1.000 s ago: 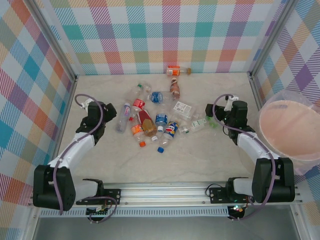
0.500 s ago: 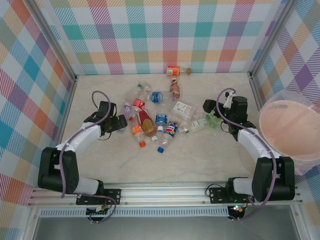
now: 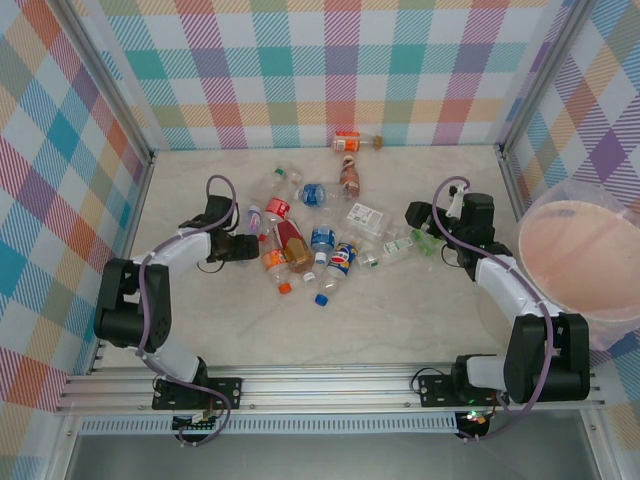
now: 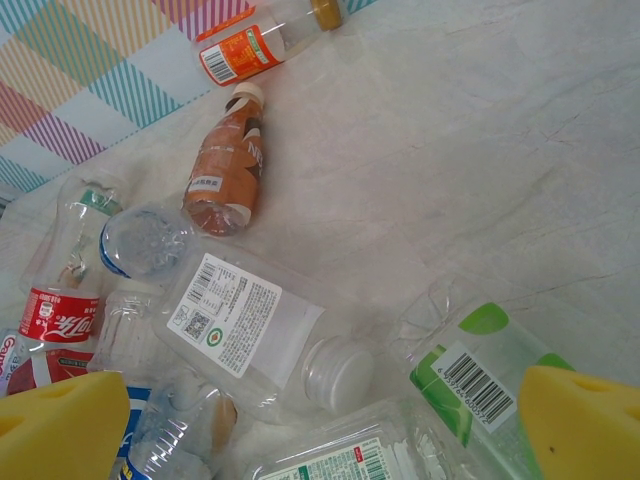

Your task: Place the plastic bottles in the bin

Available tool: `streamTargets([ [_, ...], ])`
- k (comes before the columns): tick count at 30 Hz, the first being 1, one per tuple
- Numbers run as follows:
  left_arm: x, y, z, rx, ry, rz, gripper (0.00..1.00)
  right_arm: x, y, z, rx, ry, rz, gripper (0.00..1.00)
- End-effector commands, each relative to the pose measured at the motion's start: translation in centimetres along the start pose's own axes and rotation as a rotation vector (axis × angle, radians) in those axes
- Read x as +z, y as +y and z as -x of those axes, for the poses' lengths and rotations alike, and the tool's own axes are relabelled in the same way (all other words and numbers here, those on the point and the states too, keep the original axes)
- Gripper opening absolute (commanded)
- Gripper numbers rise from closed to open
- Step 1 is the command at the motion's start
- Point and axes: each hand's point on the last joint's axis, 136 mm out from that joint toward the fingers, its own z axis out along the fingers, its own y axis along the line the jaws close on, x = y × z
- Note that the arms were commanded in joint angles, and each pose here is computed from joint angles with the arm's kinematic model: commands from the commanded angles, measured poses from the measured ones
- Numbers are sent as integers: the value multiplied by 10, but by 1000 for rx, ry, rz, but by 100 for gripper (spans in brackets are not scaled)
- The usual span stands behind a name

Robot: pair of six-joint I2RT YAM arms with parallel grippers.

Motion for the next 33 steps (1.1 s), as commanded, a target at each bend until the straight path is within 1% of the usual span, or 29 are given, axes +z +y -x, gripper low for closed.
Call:
streamTargets([
  [1, 6, 1, 5, 16, 20, -20, 80, -1, 10, 10, -31, -10, 20, 100],
  [5, 16, 4, 4, 17, 36, -7, 73, -1, 15, 11, -30, -2, 38, 100],
  [7, 16, 4, 5, 15, 31, -7, 66, -2, 19, 13, -33, -1, 52, 100],
  [10, 10, 6, 7, 10, 1, -3, 57, -7, 27, 16, -36, -2, 71, 100],
  [13, -2, 9, 10, -2, -37, 13, 51, -12, 35, 18, -35, -4, 95, 100],
  [19, -28, 13, 7, -78, -139, 6, 48, -22, 45, 20, -14, -15, 119, 100],
  [23, -61, -3, 8, -116, -238, -74, 46, -24, 56, 16, 49, 5, 175, 100],
  [25, -83, -18, 12, -134, -306, -140, 45, -23, 66, 12, 88, 32, 236, 100],
  [26, -93, -29, 18, -146, -349, -198, 45, -22, 71, 10, 101, 45, 259, 100],
  [28, -118, -60, 22, -143, -406, -360, 44, -20, 81, 5, 142, 89, 305, 100],
  [31, -149, -105, 26, -109, -453, -570, 44, -22, 108, 3, 170, 148, 431, 100],
  [33, -165, -134, 25, -75, -450, -715, 45, -26, 131, 2, 140, 169, 545, 100],
])
